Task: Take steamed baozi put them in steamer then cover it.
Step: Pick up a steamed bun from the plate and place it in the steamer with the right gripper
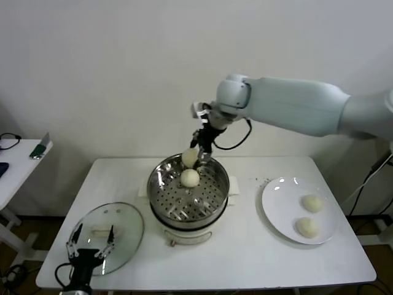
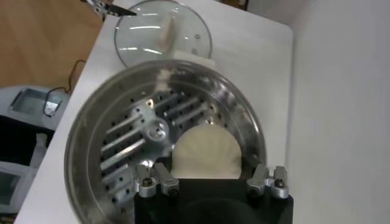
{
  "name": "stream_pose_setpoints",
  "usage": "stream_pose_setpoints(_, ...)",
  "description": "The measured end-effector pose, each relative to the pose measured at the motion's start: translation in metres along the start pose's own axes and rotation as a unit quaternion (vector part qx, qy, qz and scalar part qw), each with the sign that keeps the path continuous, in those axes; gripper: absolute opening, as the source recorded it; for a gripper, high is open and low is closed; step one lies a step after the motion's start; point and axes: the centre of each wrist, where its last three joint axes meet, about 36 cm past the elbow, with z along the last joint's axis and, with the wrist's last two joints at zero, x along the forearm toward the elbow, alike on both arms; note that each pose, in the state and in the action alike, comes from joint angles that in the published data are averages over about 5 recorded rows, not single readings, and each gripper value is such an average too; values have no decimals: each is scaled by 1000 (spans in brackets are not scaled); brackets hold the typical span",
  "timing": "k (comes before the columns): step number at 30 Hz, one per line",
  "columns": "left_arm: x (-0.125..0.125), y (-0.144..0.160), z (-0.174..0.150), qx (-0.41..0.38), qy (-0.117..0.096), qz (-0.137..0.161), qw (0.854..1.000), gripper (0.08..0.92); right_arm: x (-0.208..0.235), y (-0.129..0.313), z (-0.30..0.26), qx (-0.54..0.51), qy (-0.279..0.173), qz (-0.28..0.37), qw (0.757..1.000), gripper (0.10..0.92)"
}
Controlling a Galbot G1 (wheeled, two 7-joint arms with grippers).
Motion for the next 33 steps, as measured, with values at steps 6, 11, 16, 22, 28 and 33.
stream_pose_setpoints(6,1,1,0,-1,-1,-1,1000,823,-41,4,-21,14,10,-21,1000,729)
stream_pose_setpoints(11,1,2,0,-1,-1,-2,1000,823,-70,10,-28,20,19,-35,999,729)
stream_pose_setpoints(16,0,3,0,-1,-2,-2,1000,823,-90,16,-28,25,26,-44,998,729)
stream_pose_setpoints(22,0,3,1,-1,-1,-4,1000,823,-108,21,-31,31,30,-49,998,739)
stream_pose_setpoints(28,-2,4,3,0,-1,-6,1000,823,-114,22,-32,34,35,-49,998,814)
stream_pose_setpoints(33,-3,4,2,0,-2,-6,1000,823,-109,22,-30,37,35,-50,997,822)
